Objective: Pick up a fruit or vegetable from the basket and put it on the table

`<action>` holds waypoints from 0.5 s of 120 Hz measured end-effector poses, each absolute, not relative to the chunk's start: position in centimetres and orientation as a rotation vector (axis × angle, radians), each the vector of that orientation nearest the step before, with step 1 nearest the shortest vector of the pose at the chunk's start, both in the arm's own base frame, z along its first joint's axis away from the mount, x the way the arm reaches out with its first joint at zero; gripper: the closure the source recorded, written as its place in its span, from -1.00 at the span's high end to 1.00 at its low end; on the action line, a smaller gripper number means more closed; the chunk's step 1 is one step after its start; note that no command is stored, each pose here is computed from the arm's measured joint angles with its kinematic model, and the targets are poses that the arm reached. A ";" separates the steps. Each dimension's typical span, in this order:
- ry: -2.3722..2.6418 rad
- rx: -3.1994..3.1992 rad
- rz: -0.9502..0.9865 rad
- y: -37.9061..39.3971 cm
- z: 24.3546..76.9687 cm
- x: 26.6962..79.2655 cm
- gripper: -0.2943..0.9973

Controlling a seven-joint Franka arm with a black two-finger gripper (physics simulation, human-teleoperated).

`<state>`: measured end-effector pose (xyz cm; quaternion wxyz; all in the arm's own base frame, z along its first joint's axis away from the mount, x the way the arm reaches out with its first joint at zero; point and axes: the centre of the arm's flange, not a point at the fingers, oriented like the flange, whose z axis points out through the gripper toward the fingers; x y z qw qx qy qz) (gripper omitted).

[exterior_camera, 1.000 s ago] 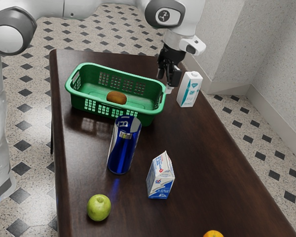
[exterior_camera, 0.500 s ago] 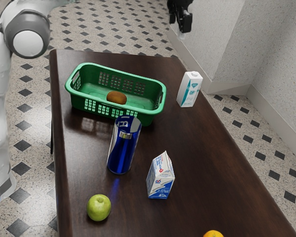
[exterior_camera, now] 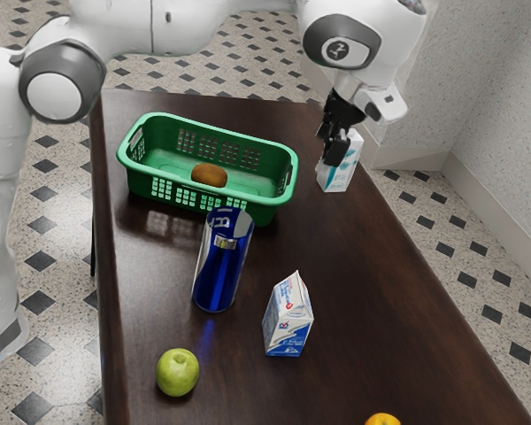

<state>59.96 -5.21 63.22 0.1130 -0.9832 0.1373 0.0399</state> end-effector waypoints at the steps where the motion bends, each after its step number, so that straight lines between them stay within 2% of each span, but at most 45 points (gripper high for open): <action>1: 0.401 -2.884 0.126 -4.9 63.0 59.9 0.54; 15: 0.348 -2.931 0.262 -0.3 60.9 58.5 0.54; 30: 0.335 -2.976 0.386 2.8 56.9 51.0 0.54; 43: 0.329 -3.013 0.349 5.1 55.5 47.5 0.54; 60: 0.309 -3.009 0.289 8.5 55.3 47.0 0.54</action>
